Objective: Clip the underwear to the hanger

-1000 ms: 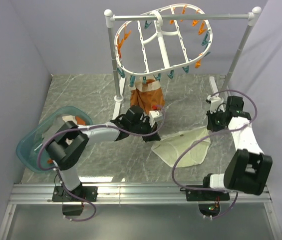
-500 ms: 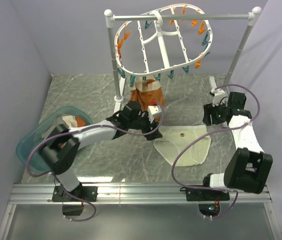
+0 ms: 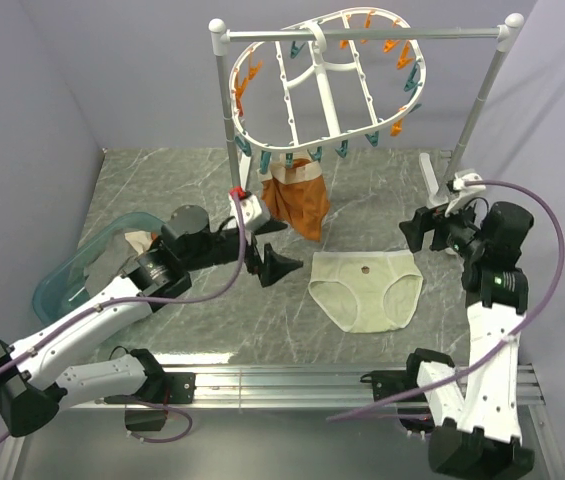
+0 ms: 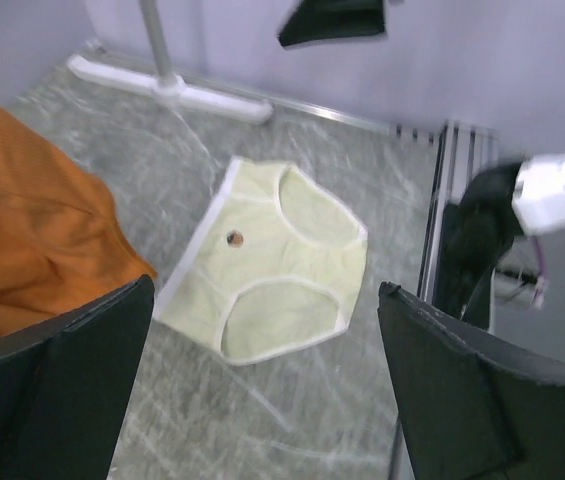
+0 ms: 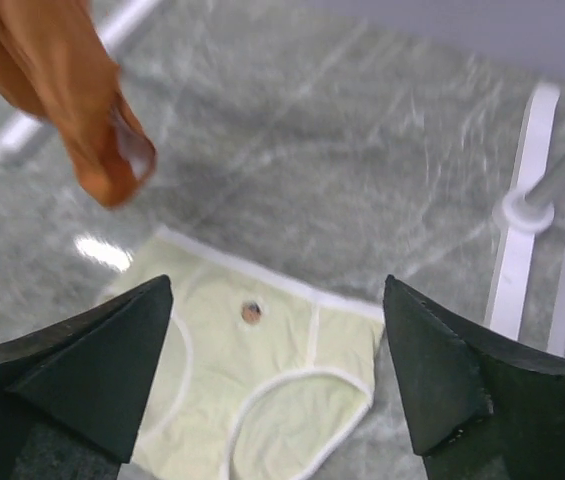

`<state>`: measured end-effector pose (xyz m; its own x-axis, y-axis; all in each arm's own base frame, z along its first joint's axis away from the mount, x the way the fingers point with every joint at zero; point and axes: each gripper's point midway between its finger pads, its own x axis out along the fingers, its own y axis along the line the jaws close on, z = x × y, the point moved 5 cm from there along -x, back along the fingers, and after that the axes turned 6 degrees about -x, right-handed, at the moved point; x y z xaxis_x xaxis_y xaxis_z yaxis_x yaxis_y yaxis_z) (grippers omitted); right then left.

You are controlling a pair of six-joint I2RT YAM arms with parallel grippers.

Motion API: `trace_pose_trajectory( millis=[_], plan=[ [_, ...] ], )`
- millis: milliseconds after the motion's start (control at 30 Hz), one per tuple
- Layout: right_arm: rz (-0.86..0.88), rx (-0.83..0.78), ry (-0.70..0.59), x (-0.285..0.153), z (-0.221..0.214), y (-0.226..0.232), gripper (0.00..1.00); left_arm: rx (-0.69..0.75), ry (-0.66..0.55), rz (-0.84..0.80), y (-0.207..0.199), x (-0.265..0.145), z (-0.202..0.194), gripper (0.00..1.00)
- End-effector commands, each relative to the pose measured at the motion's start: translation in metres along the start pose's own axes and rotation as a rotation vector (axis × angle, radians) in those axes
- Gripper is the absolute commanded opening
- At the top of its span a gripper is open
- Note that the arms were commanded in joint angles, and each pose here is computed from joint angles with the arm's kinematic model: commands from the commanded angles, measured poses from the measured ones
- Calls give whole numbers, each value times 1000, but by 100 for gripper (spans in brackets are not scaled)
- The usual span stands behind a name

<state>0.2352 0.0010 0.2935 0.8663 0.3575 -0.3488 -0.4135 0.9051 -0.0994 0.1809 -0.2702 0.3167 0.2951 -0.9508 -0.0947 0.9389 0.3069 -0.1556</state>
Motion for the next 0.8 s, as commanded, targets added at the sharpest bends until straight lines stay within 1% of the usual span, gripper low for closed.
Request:
trace_pose_trajectory(
  millis=[0,33,67,100,133,200,233,267,300,333,367,400,467,533,567,600,667,700,767],
  plan=[
    [4,76,-200,-14,39,12,94,-155,-86,116,2,-6,34,99],
    [13,91,-225,-13,41,13,95,-158,-118,115,2,-4,45,99],
    [25,78,-272,-14,50,14,96,-105,-114,80,-1,-3,50,99],
    [73,77,-295,-14,53,20,95,-73,-121,59,-1,2,60,99],
    [98,71,-309,-12,54,22,93,-43,-144,36,-2,6,68,99],
    [135,73,-357,-7,63,21,87,-44,-184,68,7,17,72,99],
    [152,76,-367,-3,61,21,86,-41,-210,90,9,23,72,97],
    [147,45,-413,0,69,16,86,-7,-267,108,11,28,80,95],
    [148,51,-427,2,71,14,85,-4,-283,179,23,38,77,90],
    [148,46,-438,5,74,12,86,12,-301,190,20,47,78,85],
    [148,41,-445,9,77,7,85,55,-334,237,29,58,81,79],
    [148,42,-443,12,79,5,85,65,-369,306,38,62,83,65],
    [142,26,-454,15,88,-1,85,81,-434,345,48,76,89,55],
    [145,8,-462,15,93,-3,85,88,-477,381,56,84,100,55],
    [151,3,-458,19,93,-4,85,66,-458,391,63,97,92,55],
    [156,-3,-458,21,94,-4,84,58,-487,401,64,101,103,55],
    [167,-29,-466,26,98,-1,84,29,-491,435,74,111,97,56],
    [172,-42,-472,28,99,0,82,27,-526,432,74,112,102,57],
    [176,-88,-491,34,102,4,80,16,-529,421,75,119,98,55]
  ],
)
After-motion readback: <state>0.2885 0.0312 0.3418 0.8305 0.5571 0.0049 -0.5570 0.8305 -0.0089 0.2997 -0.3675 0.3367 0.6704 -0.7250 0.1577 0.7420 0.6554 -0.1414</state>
